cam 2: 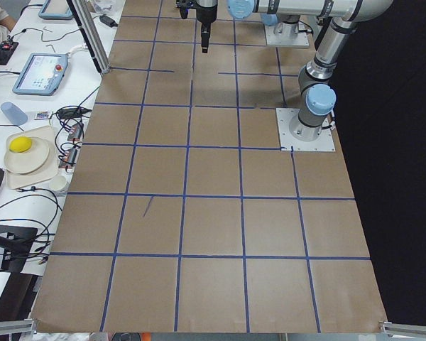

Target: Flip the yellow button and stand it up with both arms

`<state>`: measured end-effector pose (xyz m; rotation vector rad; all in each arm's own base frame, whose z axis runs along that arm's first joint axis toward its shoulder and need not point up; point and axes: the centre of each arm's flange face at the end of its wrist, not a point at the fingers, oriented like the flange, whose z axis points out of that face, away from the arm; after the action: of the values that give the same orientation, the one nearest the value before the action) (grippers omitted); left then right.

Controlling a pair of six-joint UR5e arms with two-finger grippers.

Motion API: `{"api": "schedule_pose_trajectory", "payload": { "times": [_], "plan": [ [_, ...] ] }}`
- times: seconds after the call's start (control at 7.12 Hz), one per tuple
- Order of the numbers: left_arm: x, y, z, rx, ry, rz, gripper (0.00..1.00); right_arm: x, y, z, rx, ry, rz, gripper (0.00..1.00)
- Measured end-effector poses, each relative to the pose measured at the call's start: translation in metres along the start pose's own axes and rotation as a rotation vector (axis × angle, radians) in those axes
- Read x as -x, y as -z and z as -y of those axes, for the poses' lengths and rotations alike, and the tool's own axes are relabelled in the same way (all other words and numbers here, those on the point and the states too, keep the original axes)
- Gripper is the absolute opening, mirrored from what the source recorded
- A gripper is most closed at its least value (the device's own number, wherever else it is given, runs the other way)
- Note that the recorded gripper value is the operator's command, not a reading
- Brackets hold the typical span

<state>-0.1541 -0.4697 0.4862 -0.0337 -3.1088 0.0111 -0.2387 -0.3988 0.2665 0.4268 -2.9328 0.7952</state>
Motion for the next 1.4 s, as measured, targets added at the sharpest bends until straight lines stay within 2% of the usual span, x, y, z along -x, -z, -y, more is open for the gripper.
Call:
{"api": "schedule_pose_trajectory", "payload": {
  "times": [0.14, 0.28, 0.42, 0.56, 0.7, 0.84, 1.12, 1.26, 1.4],
  "plan": [
    [0.004, -0.001, -0.003, 0.015, 0.007, 0.002, 1.0, 0.004, 0.02, 0.032, 0.059, -0.056, 0.007, 1.0],
    [0.005, -0.002, -0.005, 0.022, 0.009, 0.002, 1.0, 0.009, 0.044, 0.071, 0.134, -0.122, 0.037, 1.0],
    [0.006, -0.003, -0.006, 0.025, 0.007, 0.002, 1.0, 0.023, 0.071, 0.117, 0.216, -0.201, 0.08, 1.0],
    [0.006, -0.003, -0.006, 0.026, 0.005, 0.001, 1.0, 0.052, 0.101, 0.165, 0.319, -0.285, 0.102, 1.0],
    [0.006, -0.004, -0.006, 0.025, 0.003, 0.001, 1.0, 0.097, 0.129, 0.206, 0.422, -0.35, 0.092, 1.0],
    [0.006, -0.004, -0.006, 0.025, 0.002, 0.001, 1.0, 0.153, 0.15, 0.236, 0.5, -0.394, 0.073, 1.0],
    [0.007, -0.003, -0.006, 0.022, 0.0, 0.002, 1.0, 0.258, 0.157, 0.259, 0.576, -0.425, 0.05, 1.0],
    [0.007, -0.002, -0.006, 0.019, 0.0, 0.001, 1.0, 0.281, 0.151, 0.256, 0.593, -0.417, 0.047, 1.0],
    [0.007, -0.002, -0.005, 0.017, 0.001, 0.0, 1.0, 0.291, 0.145, 0.253, 0.59, -0.41, 0.045, 1.0]
  ]
}}
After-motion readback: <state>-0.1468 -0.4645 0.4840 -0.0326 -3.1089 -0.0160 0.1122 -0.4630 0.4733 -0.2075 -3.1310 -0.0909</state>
